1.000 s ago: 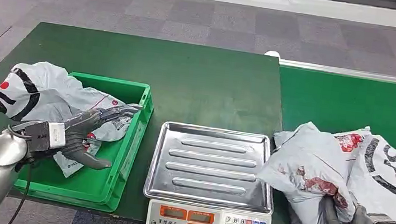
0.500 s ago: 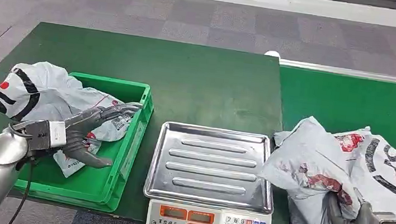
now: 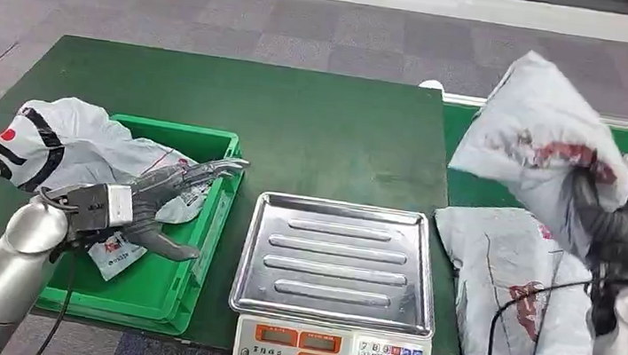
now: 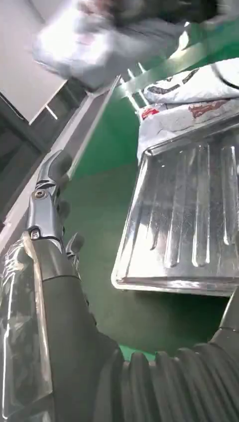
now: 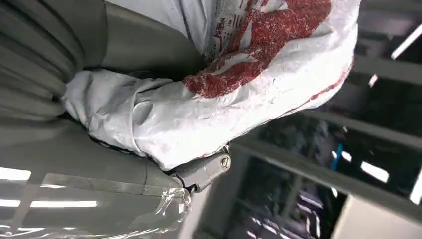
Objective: Moved the parcel from conveyor to table for the left to box.
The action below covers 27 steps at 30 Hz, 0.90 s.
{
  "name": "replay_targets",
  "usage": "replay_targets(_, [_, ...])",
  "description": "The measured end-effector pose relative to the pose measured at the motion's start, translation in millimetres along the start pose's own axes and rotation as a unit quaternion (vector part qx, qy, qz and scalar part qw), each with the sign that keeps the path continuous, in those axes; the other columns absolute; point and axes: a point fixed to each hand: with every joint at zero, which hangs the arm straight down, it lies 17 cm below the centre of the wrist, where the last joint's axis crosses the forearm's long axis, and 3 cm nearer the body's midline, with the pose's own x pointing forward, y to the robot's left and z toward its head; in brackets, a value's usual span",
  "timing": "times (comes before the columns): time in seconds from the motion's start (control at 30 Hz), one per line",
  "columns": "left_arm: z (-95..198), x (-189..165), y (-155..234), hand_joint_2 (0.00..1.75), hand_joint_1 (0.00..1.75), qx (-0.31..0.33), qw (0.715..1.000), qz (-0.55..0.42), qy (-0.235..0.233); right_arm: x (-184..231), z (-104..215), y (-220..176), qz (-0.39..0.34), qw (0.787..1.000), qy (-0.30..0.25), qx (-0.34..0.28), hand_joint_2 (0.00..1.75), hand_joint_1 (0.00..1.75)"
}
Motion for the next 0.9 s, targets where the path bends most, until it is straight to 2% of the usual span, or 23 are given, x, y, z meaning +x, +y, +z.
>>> replay_targets(0.13, [-3,-2,0,1.75,0.00,-0.001,1.000,0.004,0.002,36,-64,1,0.007,1.000,-0.022,0.003,1.75,1.75])
replay_targets(0.3, [-6,-2,5,1.75,0.00,0.002,1.000,0.007,0.001,59,-100,2,0.017,1.000,-0.016,0.009,1.75,1.75])
replay_targets(0.47, [-7,-3,8,1.75,0.00,0.004,1.000,0.009,0.002,67,-111,3,0.023,0.999,-0.019,0.012,1.75,1.75])
replay_targets(0.77, [-7,-5,9,1.75,0.00,0.006,1.000,0.011,0.004,62,-113,10,0.027,0.999,-0.011,0.022,1.75,1.75])
replay_targets(0.9, [-7,-5,11,1.75,0.00,0.007,1.000,0.014,0.002,60,-112,29,0.013,0.998,0.001,0.059,1.75,1.75])
